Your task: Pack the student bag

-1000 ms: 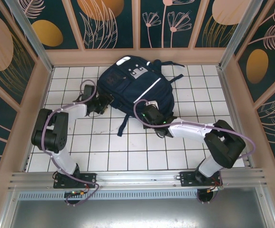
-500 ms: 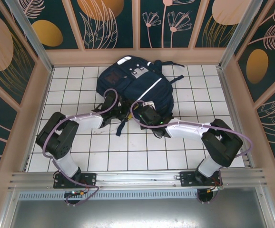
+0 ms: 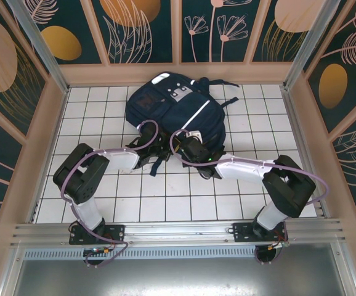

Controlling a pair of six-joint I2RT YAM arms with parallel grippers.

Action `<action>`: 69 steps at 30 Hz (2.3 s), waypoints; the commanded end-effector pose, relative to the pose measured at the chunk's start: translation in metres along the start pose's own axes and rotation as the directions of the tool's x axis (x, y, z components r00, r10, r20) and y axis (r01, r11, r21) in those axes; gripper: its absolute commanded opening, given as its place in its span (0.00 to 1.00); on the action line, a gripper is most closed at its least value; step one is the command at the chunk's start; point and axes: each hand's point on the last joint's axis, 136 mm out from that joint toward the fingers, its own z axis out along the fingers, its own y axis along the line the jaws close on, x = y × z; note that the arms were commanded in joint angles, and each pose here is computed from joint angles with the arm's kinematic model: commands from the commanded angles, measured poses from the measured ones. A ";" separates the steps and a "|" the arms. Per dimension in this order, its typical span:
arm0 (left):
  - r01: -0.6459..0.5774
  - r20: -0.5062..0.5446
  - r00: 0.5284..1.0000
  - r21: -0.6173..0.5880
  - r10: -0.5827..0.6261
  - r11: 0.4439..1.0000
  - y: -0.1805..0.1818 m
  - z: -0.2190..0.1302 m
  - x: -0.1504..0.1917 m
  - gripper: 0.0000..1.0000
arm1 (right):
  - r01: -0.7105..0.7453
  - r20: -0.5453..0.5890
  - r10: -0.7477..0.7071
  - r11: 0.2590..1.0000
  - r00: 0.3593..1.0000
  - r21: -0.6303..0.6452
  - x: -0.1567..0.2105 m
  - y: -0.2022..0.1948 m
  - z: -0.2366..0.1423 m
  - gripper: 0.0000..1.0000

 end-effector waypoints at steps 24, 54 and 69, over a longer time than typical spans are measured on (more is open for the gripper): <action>-0.037 0.446 0.875 -0.325 0.187 0.945 0.045 -0.160 -0.181 0.00 | -0.017 0.061 0.016 1.000 0.998 0.006 -0.035 -0.033 -0.007 0.00; 0.178 -0.049 0.983 -0.011 -0.178 0.984 -0.029 -0.037 0.018 0.58 | -0.007 0.076 0.013 0.997 0.997 -0.078 -0.039 -0.001 0.003 0.00; 0.239 0.005 0.971 -0.090 -0.239 0.967 0.004 -0.056 0.019 0.57 | -0.001 0.085 0.006 0.998 0.996 -0.060 -0.041 -0.005 0.005 0.00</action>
